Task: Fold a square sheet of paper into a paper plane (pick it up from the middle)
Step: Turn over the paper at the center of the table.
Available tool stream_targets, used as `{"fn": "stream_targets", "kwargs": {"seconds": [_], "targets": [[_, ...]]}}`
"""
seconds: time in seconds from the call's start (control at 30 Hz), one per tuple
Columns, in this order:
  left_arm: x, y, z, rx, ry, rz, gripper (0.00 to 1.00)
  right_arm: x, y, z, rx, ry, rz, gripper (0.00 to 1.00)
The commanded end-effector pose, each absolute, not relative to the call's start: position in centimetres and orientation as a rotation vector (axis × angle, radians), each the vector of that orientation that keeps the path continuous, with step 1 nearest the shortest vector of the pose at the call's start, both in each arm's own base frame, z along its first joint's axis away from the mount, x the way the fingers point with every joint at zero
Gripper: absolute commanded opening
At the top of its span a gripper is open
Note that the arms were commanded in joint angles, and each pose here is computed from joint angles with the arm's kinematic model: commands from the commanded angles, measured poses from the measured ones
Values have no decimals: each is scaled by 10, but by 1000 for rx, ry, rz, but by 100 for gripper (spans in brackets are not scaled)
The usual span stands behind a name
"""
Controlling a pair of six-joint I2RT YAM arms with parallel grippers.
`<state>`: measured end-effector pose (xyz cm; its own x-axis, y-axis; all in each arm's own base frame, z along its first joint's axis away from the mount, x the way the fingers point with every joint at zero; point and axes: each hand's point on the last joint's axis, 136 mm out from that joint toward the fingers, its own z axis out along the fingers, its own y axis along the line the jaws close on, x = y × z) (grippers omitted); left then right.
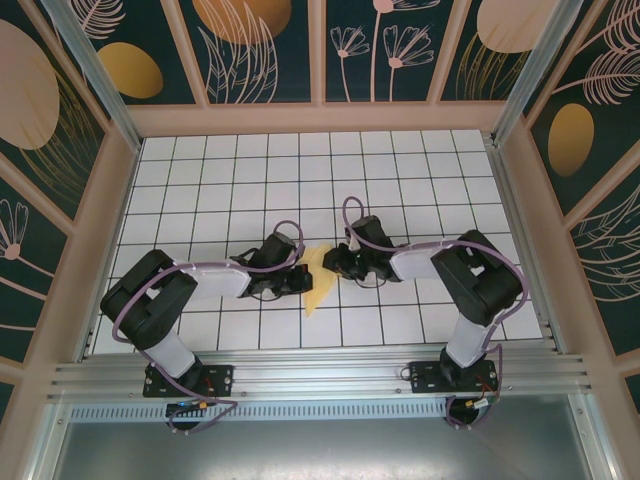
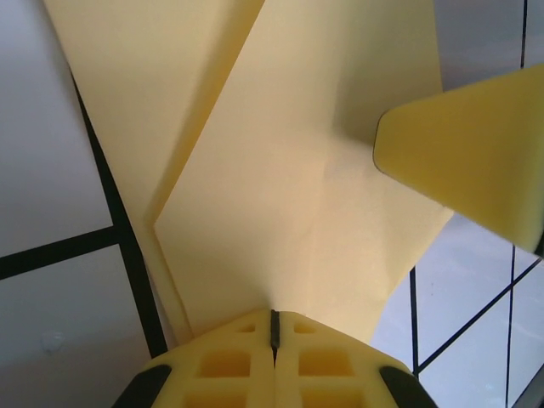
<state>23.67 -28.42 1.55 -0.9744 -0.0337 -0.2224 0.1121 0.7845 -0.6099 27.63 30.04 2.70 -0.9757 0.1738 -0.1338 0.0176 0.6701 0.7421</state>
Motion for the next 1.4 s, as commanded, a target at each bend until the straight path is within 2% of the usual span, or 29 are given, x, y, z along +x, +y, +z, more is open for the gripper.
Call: {"fn": "stream_targets", "kwargs": {"seconds": [0.0,0.53,0.8,0.97,1.2,1.37], "targets": [[229,-287,20,64,2751,-1035,5,282,306,32,57,2656,1235,28],[221,-296,29,102,2699,-1168,5,282,321,34,-200,2647,1347,28],[223,-295,33,99,2681,-1168,6,283,322,30,-204,2662,1351,12],[228,-297,50,82,2613,-1202,10,286,320,51,-198,2624,1341,6],[236,-294,99,54,2426,-1269,25,292,293,74,-120,2627,1124,6],[247,-267,126,-25,2313,-1134,32,299,239,87,24,2671,705,7]]}}
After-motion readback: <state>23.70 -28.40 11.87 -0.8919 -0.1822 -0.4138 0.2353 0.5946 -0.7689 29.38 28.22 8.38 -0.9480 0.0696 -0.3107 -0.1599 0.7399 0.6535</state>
